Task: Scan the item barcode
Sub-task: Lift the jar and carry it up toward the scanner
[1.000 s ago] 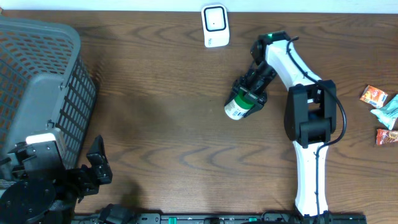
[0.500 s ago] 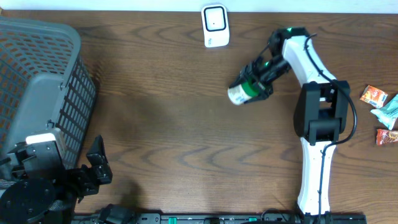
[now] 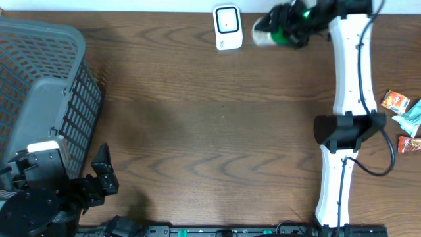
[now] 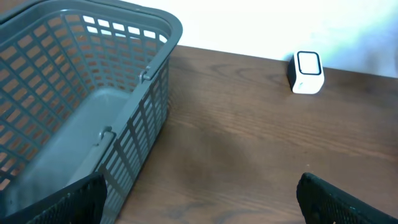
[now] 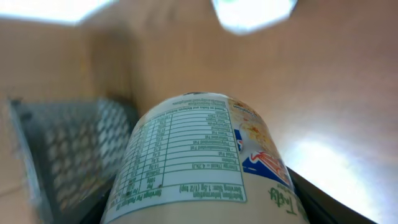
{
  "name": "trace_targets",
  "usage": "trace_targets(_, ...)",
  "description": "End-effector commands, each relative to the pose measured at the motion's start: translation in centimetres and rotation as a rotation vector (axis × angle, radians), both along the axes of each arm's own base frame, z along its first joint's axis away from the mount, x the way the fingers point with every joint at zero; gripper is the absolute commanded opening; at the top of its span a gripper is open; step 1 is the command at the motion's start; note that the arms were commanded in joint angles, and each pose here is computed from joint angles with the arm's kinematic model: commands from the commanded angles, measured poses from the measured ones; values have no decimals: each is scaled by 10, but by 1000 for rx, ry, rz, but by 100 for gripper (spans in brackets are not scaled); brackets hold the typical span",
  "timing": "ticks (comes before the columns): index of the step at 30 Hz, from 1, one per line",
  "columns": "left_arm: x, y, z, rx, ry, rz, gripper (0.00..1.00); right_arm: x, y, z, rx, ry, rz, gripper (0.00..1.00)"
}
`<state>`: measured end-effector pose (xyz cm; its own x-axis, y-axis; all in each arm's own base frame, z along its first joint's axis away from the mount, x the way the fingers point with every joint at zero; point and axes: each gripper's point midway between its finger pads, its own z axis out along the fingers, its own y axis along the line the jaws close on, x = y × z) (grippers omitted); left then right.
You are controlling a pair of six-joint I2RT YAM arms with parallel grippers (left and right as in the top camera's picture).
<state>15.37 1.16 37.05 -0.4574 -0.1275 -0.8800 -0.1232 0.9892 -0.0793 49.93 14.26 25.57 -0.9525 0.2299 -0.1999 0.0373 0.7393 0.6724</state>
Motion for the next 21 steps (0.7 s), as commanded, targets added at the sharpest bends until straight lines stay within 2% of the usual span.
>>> trace_targets(1,1,2,-2,20,9,8,98,13,-41,44,-266,-211,-200,49)
trace_targets(4,1,2,-2,19,8,8,98,22,-61,73,-451,-357,-327,49)
trace_targets(8,1,2,-2,19,8,8,98,38,-57,88,-590,-482,-377,47)
trace_targets(15,1,2,-2,19,8,8,98,76,-20,95,-594,-645,-334,48)
trace_targets(21,1,2,-2,20,9,8,98,105,12,73,-608,-711,-294,49)
